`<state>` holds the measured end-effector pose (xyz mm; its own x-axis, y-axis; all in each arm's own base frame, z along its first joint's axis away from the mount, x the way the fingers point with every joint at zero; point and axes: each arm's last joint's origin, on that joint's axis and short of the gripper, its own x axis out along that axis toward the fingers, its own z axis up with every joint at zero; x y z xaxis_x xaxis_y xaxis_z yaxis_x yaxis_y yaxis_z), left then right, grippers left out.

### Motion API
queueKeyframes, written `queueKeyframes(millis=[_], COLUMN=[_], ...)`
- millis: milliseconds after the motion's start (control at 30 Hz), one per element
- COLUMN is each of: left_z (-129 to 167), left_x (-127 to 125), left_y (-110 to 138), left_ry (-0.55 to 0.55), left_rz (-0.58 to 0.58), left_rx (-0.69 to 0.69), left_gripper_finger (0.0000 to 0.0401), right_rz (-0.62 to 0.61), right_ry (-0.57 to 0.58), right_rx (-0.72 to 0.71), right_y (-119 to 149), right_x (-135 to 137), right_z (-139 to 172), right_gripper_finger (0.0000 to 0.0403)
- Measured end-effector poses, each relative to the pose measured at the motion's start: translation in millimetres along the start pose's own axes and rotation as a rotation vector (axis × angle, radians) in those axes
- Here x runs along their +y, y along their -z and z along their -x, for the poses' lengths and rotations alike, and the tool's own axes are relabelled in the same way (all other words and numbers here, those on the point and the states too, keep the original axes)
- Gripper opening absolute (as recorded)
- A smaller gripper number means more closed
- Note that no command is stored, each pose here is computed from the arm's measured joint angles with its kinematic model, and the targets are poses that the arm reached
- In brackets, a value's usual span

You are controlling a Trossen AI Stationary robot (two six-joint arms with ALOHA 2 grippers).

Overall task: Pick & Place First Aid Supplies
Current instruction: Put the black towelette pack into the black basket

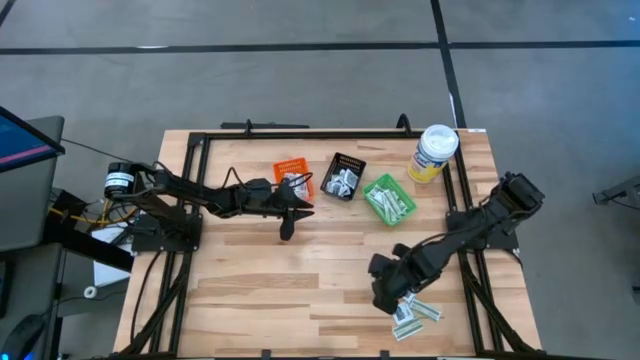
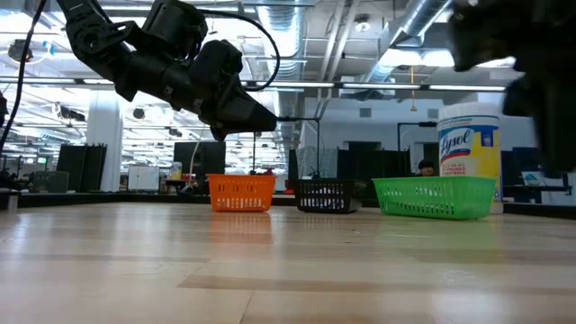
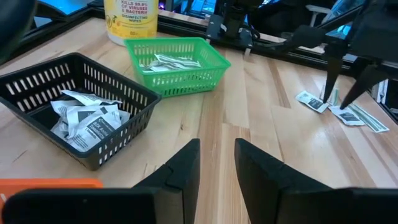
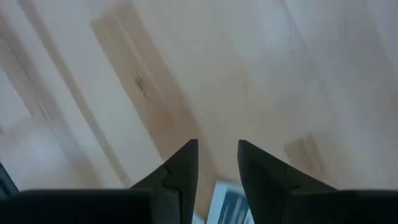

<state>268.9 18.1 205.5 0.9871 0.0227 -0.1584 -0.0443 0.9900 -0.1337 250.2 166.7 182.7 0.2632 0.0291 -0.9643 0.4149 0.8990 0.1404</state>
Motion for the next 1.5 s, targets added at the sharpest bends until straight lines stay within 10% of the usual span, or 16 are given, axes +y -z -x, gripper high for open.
queueKeyframes(millis=[367,1500], left_z=[0,0], left_x=[0,0], left_y=[0,0], left_ry=[0.000,0.000], left_rz=[0.000,0.004], left_rx=[0.000,0.000], left_gripper_finger=[0.0100,0.0100], right_rz=[-0.175,-0.197], right_ry=[0.056,0.150], right_rx=[0.139,0.251], right_y=[27,46], right_x=[2,-39], right_z=[3,-34], right_gripper_finger=[0.0107,0.0090])
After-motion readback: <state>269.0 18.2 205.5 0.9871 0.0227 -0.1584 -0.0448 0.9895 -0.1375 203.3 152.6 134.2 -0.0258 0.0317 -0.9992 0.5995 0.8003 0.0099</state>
